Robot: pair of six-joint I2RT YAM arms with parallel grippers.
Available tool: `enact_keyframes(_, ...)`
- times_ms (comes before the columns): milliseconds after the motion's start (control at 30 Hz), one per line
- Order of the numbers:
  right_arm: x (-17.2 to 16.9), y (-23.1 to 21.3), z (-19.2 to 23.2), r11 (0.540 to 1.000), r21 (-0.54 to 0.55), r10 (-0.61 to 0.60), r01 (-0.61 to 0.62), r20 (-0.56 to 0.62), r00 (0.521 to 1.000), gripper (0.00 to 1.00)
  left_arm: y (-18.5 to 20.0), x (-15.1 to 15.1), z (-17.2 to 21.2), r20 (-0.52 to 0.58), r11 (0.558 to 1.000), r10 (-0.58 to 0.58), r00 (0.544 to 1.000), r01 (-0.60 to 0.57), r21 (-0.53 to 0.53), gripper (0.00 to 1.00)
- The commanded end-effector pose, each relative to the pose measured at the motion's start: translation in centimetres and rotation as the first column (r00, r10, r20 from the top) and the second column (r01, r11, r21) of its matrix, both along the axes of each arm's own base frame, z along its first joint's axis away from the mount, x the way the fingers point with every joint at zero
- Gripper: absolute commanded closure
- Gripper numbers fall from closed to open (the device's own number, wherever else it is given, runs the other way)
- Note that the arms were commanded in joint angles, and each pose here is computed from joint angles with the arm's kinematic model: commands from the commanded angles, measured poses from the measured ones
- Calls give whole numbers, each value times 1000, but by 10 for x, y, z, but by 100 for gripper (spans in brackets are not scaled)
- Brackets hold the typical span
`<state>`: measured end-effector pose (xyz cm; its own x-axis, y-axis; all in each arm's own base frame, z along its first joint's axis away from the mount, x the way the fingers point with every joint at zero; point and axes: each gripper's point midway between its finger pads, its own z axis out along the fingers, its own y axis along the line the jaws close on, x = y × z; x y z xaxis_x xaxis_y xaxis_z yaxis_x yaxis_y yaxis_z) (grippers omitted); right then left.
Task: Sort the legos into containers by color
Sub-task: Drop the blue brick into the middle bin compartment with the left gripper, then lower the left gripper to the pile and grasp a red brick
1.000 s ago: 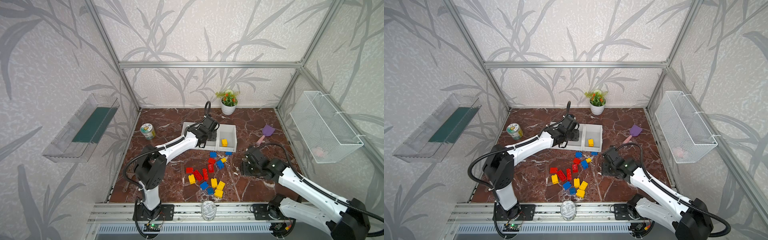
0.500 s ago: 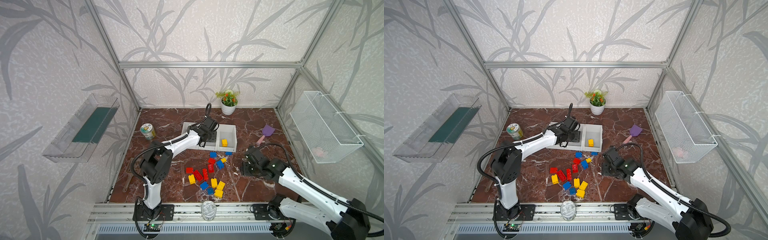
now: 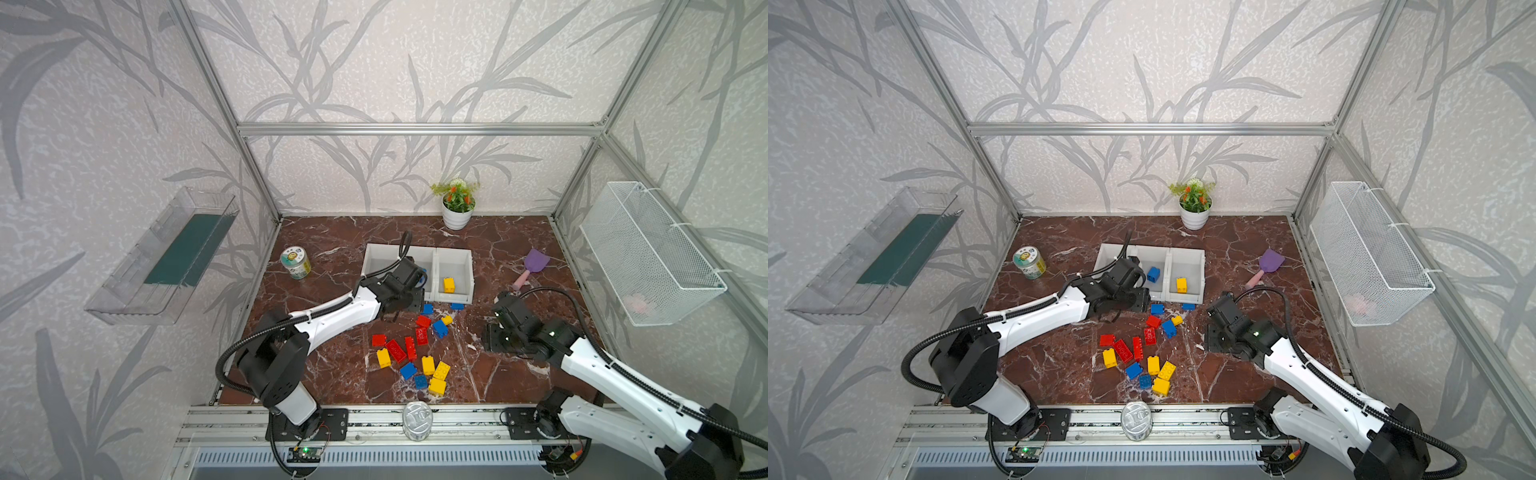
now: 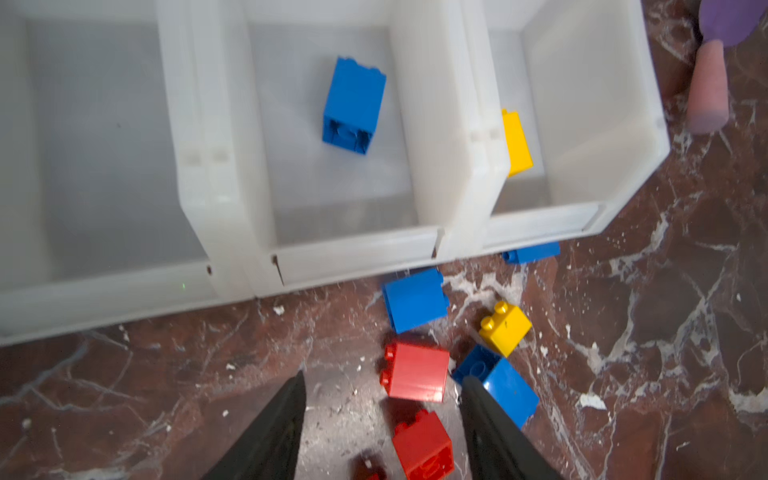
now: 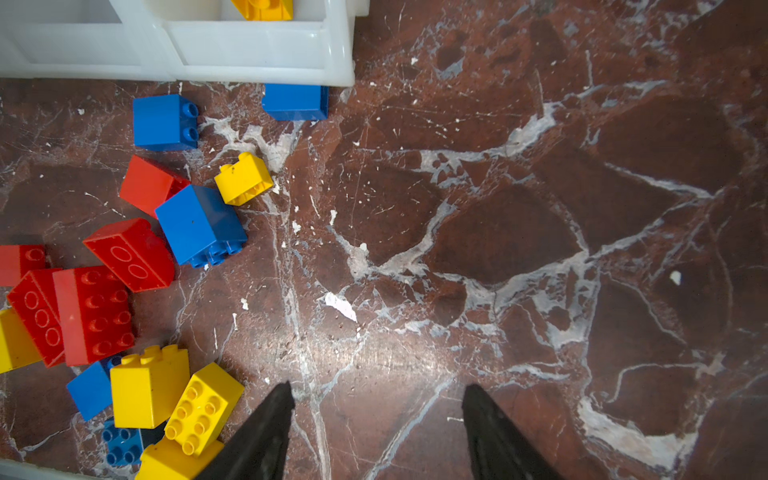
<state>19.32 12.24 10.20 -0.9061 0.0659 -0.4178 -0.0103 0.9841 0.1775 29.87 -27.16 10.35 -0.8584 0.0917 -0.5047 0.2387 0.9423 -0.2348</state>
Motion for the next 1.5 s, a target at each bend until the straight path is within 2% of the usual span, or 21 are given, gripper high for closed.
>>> enact_keyframes(0, -1, -2, 1, 1000, -9, -4, 4, 3, 1000, 34, -3, -27, -12, -63, 1000, 8, 998, -9, -18, 38)
enact_keyframes(233, -2, -1, -3, 1000, 3, -6, 6, 2, 1000, 34, -13, -62, -40, -129, 1000, 9, 992, -12, -25, 37)
enact_keyframes(567, -6, -2, -8, 1000, 9, 1, -1, -5, 1000, 34, -32, -58, -53, -150, 999, -23, 988, 27, 27, 38)
enact_keyframes(1033, -9, -6, -14, 1000, 9, -17, 17, -3, 1000, 34, -36, -54, -72, -151, 994, -35, 988, 50, 100, 50)
enact_keyframes(1333, -10, -7, -15, 1000, 12, -22, 22, -5, 1000, 34, -36, -51, -76, -143, 990, -40, 989, 59, 125, 69)
enact_keyframes(1467, -11, -10, -12, 1000, 16, -27, 27, 11, 1000, 34, -33, -49, -67, -116, 991, -39, 992, 53, 122, 71)
